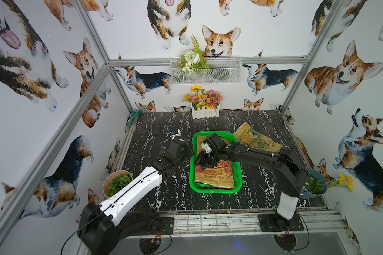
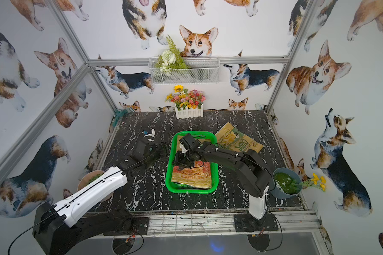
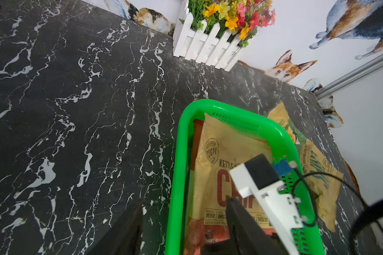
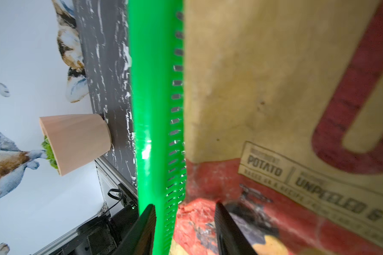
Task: Put the potato chips into the basket
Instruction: Place the potato chip in the basket.
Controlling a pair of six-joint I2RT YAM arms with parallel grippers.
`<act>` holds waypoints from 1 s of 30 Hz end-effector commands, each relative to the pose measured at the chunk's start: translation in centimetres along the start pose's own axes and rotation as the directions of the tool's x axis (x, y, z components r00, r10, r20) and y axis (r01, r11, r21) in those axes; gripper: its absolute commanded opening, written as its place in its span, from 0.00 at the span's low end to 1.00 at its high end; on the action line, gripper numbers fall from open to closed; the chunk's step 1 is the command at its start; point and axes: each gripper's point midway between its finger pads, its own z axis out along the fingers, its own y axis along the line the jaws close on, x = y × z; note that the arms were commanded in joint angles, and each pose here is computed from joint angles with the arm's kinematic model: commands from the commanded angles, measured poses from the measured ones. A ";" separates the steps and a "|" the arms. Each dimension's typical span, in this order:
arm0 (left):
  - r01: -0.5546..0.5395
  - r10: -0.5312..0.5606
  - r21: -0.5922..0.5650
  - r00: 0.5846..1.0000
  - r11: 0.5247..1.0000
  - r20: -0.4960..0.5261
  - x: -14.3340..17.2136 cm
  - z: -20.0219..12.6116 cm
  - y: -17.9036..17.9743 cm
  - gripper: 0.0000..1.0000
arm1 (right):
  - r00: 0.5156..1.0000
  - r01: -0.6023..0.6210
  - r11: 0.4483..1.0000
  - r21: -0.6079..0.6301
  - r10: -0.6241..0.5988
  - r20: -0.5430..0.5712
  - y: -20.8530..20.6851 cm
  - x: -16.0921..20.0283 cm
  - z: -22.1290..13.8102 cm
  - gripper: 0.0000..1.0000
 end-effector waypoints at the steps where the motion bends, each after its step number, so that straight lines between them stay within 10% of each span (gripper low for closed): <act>1: 0.015 -0.015 0.007 1.000 1.000 0.002 0.1 0.2 -0.1 0.63 | 0.994 0.061 0.997 0.053 -0.065 0.082 0.1 -1.2 -1.6 0.47; 10: 0.005 -0.001 0.043 0.995 0.999 -0.095 2.0 1.8 -1.2 0.63 | 0.991 0.064 0.986 0.153 -0.081 0.106 -3.3 -0.9 -1.9 0.46; 19: -0.020 0.040 0.096 0.975 0.995 -0.219 4.3 3.3 -3.0 0.63 | 0.919 0.094 0.968 0.233 -0.174 0.354 -2.3 -6.7 -8.6 0.47; 30: -0.096 0.138 0.152 0.945 0.984 -0.298 6.0 4.5 -6.1 0.63 | 0.713 -0.327 0.922 0.206 0.098 0.694 -16.1 -9.8 -21.6 0.47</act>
